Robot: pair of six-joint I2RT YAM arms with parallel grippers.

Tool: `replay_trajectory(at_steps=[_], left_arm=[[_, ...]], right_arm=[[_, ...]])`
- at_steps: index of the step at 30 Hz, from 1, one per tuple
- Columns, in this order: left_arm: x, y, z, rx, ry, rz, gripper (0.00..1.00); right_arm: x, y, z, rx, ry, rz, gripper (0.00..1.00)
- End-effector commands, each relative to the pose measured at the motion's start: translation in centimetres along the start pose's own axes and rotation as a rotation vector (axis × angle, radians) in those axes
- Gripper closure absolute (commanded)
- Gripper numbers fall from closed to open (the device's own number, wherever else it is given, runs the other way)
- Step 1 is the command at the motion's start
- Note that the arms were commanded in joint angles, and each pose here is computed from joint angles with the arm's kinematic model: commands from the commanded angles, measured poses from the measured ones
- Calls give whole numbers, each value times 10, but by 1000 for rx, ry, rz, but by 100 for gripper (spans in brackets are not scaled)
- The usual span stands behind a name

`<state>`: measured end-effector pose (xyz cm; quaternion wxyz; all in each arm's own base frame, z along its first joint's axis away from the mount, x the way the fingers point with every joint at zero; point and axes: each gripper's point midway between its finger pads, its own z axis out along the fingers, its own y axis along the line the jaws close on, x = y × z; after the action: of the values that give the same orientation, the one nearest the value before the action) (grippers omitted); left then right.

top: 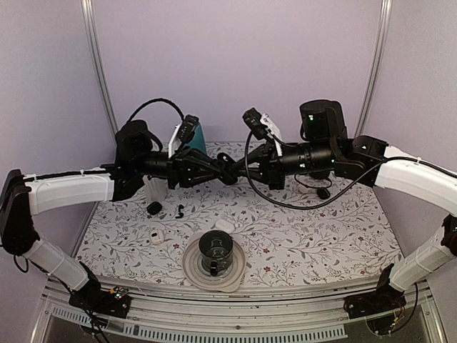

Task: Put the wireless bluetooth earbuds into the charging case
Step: Insert the right earbud into the right side groove of the charging case.

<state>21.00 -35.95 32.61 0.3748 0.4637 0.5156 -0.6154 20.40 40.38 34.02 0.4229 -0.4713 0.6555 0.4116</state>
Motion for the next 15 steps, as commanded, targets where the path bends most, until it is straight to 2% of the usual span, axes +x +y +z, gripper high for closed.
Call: replay_trajectory(at_steps=[1,8,15], left_arm=[[-26,-21,1,30,-70,98,100],[-32,-23,0,31,-92,104,100],[-30,-18,0,1,-91,99,100]], right_arm=[[13,-5,10,38,54,-7,97],[19,-6,17,49,83,-13,96],[12,-9,14,86,67,-15,86]])
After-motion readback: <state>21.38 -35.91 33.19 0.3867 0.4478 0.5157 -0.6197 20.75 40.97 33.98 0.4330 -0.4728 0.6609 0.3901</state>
